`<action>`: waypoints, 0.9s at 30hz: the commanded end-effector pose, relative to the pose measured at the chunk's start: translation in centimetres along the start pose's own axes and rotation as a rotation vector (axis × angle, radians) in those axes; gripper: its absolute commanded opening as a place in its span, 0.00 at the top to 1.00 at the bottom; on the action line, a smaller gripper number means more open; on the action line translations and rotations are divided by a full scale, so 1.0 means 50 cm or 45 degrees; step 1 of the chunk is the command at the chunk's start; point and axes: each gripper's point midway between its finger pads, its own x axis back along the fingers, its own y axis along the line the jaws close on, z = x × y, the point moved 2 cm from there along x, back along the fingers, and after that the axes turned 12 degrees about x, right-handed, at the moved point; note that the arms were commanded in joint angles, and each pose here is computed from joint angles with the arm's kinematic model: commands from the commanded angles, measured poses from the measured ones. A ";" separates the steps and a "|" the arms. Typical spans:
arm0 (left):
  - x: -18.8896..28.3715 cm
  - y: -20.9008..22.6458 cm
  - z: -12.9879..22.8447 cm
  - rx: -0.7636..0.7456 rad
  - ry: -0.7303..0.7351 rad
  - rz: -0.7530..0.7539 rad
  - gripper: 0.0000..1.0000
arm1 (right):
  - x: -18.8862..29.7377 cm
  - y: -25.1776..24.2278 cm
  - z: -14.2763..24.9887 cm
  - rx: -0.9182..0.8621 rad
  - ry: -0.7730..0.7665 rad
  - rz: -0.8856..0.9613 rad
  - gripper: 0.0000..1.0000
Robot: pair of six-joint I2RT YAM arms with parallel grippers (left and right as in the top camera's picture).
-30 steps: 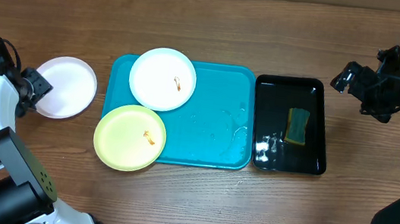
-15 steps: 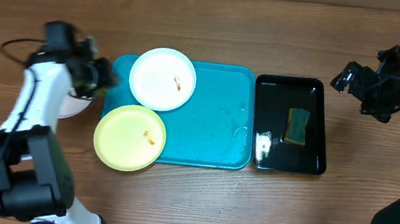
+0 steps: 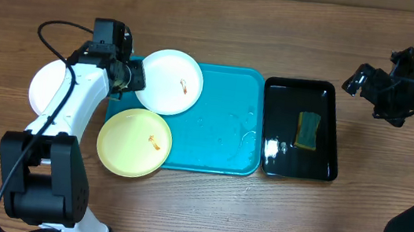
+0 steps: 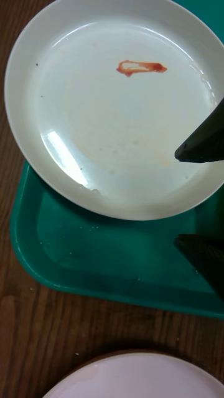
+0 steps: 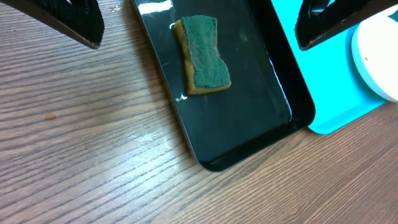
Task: Clean dirty plates on tray and stack at the side
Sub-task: 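Move the left gripper to the second white plate and grasp its rim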
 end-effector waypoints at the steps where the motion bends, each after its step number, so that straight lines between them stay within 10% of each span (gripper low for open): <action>1: -0.012 0.002 -0.023 -0.076 -0.045 -0.029 0.60 | 0.011 0.003 -0.006 0.002 -0.026 -0.006 0.00; 27: -0.110 -0.103 0.065 -0.150 0.216 0.297 0.62 | 0.011 0.003 -0.006 0.002 -0.026 -0.006 0.00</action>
